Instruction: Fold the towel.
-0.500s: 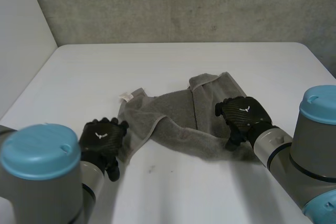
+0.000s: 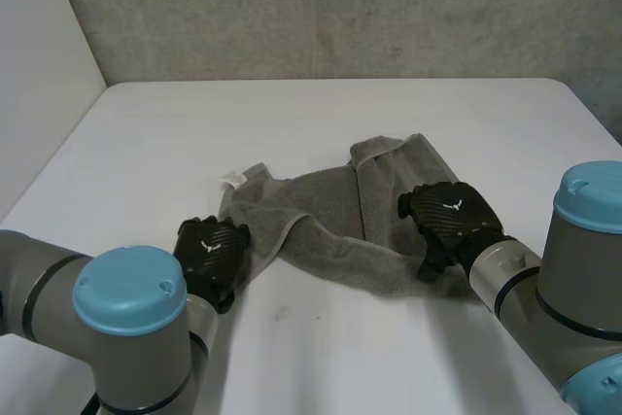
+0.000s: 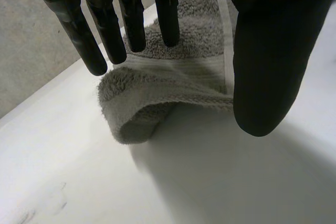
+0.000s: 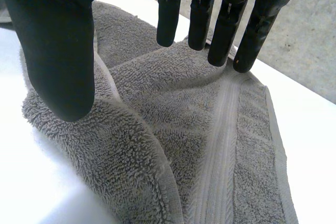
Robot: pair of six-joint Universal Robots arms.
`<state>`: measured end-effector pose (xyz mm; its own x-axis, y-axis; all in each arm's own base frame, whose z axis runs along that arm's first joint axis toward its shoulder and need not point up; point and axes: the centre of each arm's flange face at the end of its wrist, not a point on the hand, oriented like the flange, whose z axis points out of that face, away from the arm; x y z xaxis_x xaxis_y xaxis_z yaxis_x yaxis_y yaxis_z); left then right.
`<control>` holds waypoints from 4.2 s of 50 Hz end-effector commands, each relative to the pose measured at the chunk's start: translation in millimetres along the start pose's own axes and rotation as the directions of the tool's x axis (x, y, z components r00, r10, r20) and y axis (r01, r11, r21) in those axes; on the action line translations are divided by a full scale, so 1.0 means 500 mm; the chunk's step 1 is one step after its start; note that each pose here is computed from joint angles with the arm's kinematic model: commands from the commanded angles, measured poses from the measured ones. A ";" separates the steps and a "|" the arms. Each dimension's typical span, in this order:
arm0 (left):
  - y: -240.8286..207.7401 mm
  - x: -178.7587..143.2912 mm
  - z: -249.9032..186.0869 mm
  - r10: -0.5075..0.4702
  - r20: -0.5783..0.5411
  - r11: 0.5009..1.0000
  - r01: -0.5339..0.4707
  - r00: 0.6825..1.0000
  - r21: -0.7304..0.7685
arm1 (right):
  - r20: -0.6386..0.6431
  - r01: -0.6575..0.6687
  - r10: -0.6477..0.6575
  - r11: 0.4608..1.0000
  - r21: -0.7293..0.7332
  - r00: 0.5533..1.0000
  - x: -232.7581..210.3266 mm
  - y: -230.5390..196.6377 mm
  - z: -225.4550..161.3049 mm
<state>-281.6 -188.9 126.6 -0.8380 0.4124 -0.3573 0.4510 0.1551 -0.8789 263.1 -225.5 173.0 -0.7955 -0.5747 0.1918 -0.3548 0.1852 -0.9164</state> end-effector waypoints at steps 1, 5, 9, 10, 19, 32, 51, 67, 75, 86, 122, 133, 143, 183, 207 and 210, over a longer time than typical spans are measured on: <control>0.008 -0.001 0.010 0.026 0.006 1.000 -0.026 1.000 -0.014 | -0.001 0.000 0.000 1.000 0.000 1.000 0.001 0.000 0.001; 0.010 -0.002 0.012 0.026 0.007 1.000 -0.026 1.000 -0.017 | -0.001 0.001 -0.001 1.000 0.000 1.000 0.001 0.000 0.001; 0.018 -0.003 0.026 0.024 0.012 0.999 -0.024 1.000 -0.028 | 0.002 0.002 -0.002 1.000 0.001 1.000 -0.001 0.000 0.000; 0.018 -0.003 0.026 0.024 0.012 0.999 -0.024 1.000 -0.028 | 0.002 0.002 -0.002 1.000 0.001 1.000 -0.001 0.000 0.000; 0.009 -0.003 0.069 -0.003 -0.004 0.999 0.003 1.000 0.035 | -0.013 0.006 -0.006 1.000 0.007 1.000 0.007 -0.004 0.005; -0.125 -0.110 0.059 -0.097 0.110 0.965 0.067 0.989 0.253 | -0.133 -0.030 0.031 0.999 0.011 0.991 0.103 -0.015 0.028; -0.197 -0.206 -0.029 -0.202 0.125 0.920 0.145 0.971 0.363 | -0.003 -0.268 0.277 0.926 -0.265 0.961 0.178 -0.012 -0.002; -0.178 -0.227 -0.029 -0.306 0.083 0.919 0.272 0.948 0.286 | 0.001 -0.250 0.258 0.938 -0.242 0.966 0.126 0.085 -0.017; -0.177 -0.245 -0.019 -0.361 0.062 0.899 0.329 0.931 0.289 | -0.109 -0.218 0.200 0.958 -0.186 0.974 0.147 0.104 0.001; -0.176 -0.263 -0.015 -0.408 0.074 0.887 0.376 0.910 0.269 | -0.134 -0.100 0.077 0.980 -0.171 0.988 0.163 0.119 0.023; -0.177 -0.323 0.015 -0.531 0.046 0.839 0.518 0.846 0.170 | -0.090 0.129 -0.135 0.989 -0.073 0.987 0.242 -0.156 -0.038; -0.153 -0.335 0.184 -0.526 0.049 0.847 0.517 0.849 0.127 | -0.159 0.179 -0.189 0.981 -0.074 0.969 0.260 -0.135 0.115; -0.376 -0.433 0.243 -0.517 -0.033 0.719 0.455 0.855 0.525 | -0.546 0.387 -0.114 0.823 0.415 0.830 0.331 -0.410 0.116; -0.041 -0.336 0.207 -0.712 -0.021 0.686 0.703 0.701 0.188 | -0.034 0.095 -0.095 0.995 -0.018 0.995 0.123 0.056 0.085; -0.046 -0.356 0.189 -0.716 -0.002 0.682 0.700 0.698 0.212 | -0.174 -0.313 0.293 0.944 -0.105 0.940 0.204 0.106 0.062; -0.046 -0.356 0.188 -0.716 -0.002 0.682 0.700 0.698 0.210 | -0.162 -0.314 0.295 0.943 -0.110 0.942 0.198 0.109 0.061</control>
<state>-171.6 -350.5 180.9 -0.9076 0.1782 0.3803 -0.3440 0.2039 -0.9166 178.8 -300.0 134.7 -0.9374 -0.3472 -0.0284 -0.1337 0.4338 -0.8910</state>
